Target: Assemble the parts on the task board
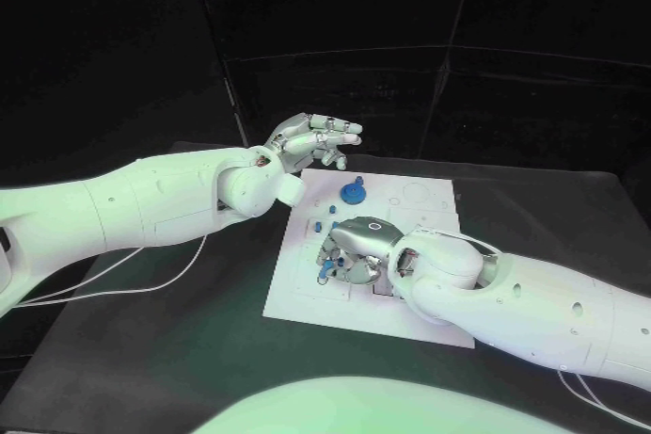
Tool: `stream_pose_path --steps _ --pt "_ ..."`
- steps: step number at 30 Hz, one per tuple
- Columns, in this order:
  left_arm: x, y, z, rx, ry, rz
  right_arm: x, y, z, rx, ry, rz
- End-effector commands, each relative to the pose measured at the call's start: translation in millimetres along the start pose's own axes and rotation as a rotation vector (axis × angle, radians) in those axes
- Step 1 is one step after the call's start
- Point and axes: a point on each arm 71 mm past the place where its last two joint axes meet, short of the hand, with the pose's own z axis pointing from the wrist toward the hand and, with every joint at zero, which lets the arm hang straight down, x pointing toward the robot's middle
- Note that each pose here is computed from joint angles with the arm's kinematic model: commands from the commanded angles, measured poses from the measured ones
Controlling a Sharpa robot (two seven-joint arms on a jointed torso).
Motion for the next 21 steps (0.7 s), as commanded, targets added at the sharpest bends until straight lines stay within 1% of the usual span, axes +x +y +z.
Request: stream_pose_path --steps 1,5,21 --pt "0.8 -1.4 0.6 0.005 0.009 -0.002 0.8 1.6 0.8 -0.013 0.011 -0.012" --pt "0.3 -1.4 0.4 0.005 0.008 -0.002 3.1 1.3 1.7 -0.010 0.029 -0.013" --pt "0.5 -1.5 0.2 0.004 0.010 -0.003 8.8 0.2 5.4 0.007 0.064 -0.021"
